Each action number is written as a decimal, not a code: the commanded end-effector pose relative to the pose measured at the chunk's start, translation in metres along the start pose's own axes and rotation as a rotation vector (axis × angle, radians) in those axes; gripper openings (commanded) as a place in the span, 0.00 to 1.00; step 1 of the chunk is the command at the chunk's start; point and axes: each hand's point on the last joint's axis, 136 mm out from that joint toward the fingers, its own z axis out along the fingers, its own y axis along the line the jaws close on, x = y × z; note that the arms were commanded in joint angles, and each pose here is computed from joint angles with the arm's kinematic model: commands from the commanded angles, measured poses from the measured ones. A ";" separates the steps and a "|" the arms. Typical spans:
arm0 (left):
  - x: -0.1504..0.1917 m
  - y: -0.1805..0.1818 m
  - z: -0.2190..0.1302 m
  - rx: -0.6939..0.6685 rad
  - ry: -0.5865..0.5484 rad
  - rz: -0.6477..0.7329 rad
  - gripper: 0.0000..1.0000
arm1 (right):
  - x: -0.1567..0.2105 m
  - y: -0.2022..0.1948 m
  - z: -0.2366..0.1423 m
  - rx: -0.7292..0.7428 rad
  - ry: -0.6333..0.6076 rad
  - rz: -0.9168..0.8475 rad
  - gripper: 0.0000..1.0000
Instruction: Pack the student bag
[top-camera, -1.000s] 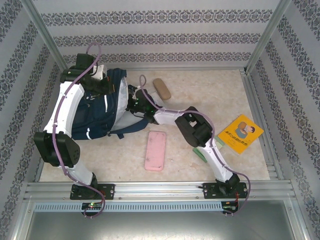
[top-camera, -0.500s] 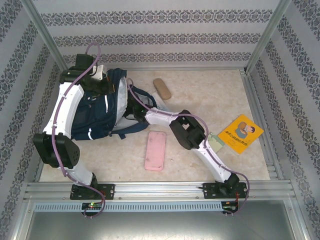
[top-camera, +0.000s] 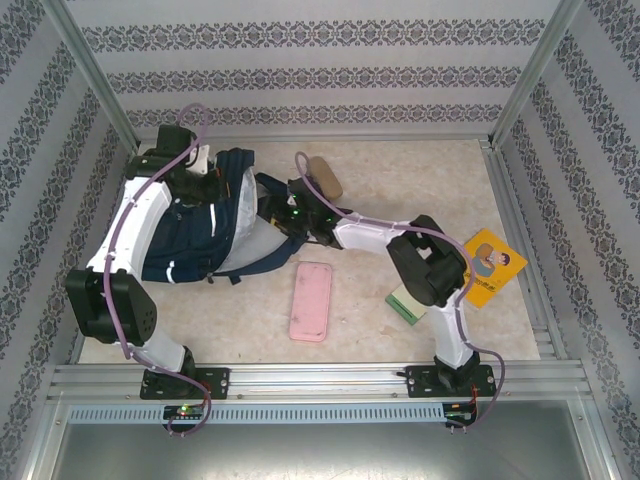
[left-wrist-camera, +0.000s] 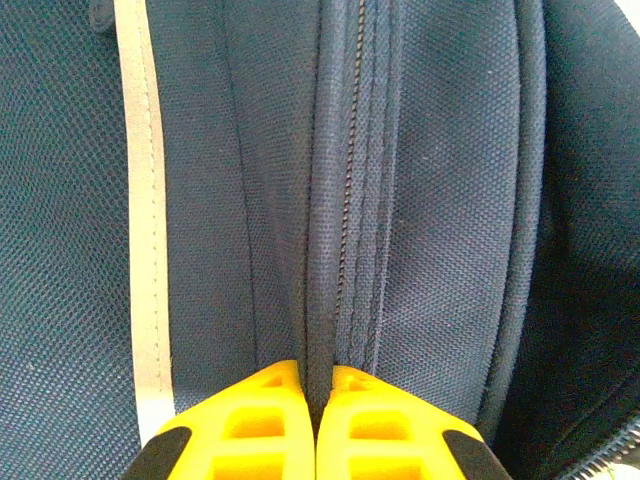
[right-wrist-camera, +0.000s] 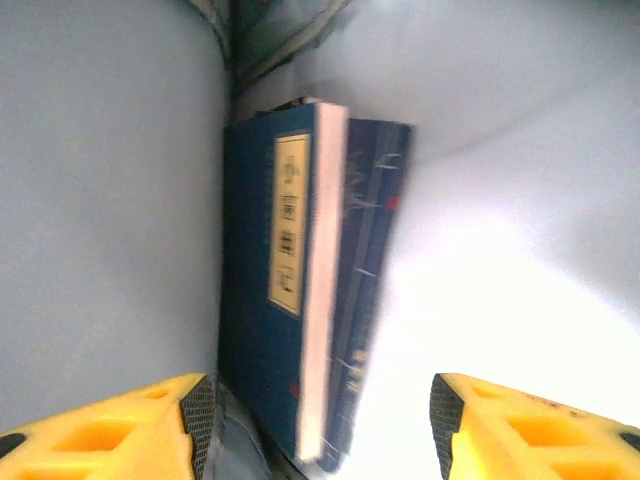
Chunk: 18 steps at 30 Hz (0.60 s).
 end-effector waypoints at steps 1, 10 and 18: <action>-0.007 0.010 0.000 -0.035 -0.068 0.030 0.00 | -0.007 -0.004 -0.035 0.044 -0.048 -0.067 0.61; 0.021 0.017 0.034 -0.009 -0.003 -0.018 0.19 | -0.021 -0.084 -0.153 0.340 -0.177 -0.085 0.61; 0.026 -0.001 0.036 0.056 -0.007 -0.038 0.51 | -0.035 -0.197 -0.288 0.727 -0.358 0.076 0.61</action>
